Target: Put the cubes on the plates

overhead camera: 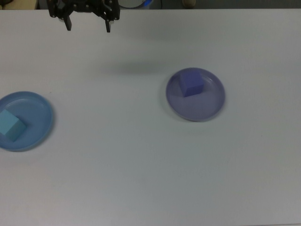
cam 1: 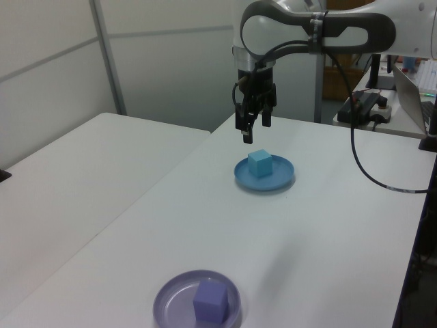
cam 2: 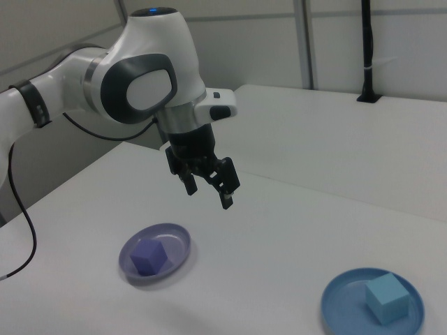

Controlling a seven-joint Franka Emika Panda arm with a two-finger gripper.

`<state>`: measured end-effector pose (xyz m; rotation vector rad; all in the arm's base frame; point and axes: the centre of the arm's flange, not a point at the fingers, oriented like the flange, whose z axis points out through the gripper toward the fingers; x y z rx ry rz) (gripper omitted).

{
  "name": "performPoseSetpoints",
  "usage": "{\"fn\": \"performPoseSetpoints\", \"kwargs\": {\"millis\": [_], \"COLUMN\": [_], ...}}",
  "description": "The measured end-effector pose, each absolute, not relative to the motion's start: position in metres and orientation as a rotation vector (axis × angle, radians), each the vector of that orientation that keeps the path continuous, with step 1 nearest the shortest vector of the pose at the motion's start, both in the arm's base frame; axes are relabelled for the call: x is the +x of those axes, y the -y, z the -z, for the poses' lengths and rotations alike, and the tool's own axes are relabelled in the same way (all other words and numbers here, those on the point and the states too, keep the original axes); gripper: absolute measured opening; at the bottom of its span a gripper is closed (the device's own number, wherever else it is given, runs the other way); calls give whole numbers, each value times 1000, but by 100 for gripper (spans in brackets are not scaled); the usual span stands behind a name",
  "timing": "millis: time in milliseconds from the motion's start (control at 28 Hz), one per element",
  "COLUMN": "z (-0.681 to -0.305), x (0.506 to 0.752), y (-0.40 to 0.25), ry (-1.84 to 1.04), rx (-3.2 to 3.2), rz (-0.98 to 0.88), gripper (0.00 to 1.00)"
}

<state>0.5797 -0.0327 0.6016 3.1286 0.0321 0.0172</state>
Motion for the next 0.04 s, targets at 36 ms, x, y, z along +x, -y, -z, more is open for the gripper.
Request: {"fn": "performPoseSetpoints", "kwargs": {"millis": [36], "z": [-602], "x": [580], "y": [33], "ry": [-32], "rx": [3129], "rz": [-17], "gripper": [100]}}
